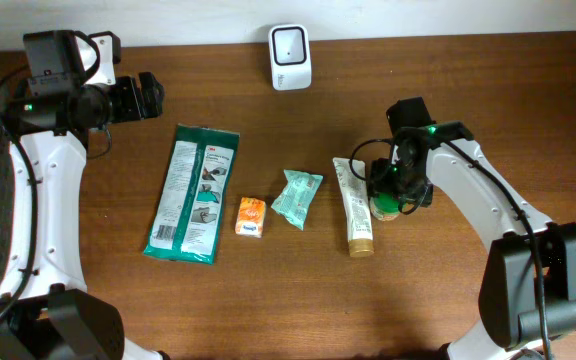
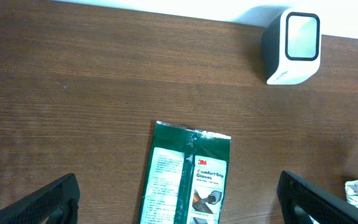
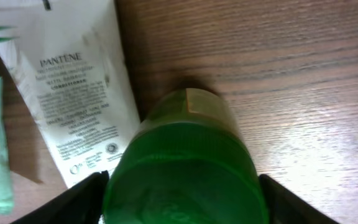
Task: Scan the item barcode
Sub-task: 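Lower right gripper over the green-capped bottle and align with it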
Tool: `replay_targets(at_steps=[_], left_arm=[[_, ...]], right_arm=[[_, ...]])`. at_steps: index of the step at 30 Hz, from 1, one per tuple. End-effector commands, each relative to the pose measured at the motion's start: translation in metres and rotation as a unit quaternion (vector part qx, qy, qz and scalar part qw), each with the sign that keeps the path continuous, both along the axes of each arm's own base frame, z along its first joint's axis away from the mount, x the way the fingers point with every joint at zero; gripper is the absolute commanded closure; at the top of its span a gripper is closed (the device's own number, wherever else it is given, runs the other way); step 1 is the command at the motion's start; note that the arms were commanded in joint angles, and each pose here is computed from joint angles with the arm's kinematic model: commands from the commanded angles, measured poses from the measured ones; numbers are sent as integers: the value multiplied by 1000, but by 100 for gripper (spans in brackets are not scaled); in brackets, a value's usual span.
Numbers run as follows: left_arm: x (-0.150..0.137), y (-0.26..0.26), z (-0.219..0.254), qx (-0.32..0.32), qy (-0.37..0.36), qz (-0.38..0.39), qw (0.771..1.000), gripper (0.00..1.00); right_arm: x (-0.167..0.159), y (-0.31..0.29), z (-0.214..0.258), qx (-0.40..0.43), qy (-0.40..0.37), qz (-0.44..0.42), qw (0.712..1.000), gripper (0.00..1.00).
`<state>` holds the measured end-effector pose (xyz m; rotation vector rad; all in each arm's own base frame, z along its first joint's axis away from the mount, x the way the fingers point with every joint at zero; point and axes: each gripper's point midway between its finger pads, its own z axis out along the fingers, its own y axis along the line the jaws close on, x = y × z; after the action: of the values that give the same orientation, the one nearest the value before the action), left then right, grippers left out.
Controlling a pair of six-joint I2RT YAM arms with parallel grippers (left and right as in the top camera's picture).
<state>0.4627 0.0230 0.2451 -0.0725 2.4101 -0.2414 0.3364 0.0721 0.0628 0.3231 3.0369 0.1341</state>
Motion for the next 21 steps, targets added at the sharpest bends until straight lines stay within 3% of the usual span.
replay_targets(at_steps=[1,2,6,12,17,21], left_arm=[[1,-2,13,-1,-16,-5,1000,1],[1,-2,13,-1,-16,-5,1000,1],[1,-2,13,-1,-16,-5,1000,1],[1,-2,13,-1,-16,-5,1000,1],[1,-2,13,-1,-16,-5,1000,1],[1,-2,13,-1,-16,-5,1000,1]], right_arm=[[1,-9,2,-28,0,-3,1000,44],[0,-12,2,-35,1,-3,999,50],[3,-11,5,-39,-7,35,999,55],[27,-7,31,-55,-53,197,977,57],[29,-1,35,-65,-68,370,924,57],[27,3,35,-72,-77,526,844,55]])
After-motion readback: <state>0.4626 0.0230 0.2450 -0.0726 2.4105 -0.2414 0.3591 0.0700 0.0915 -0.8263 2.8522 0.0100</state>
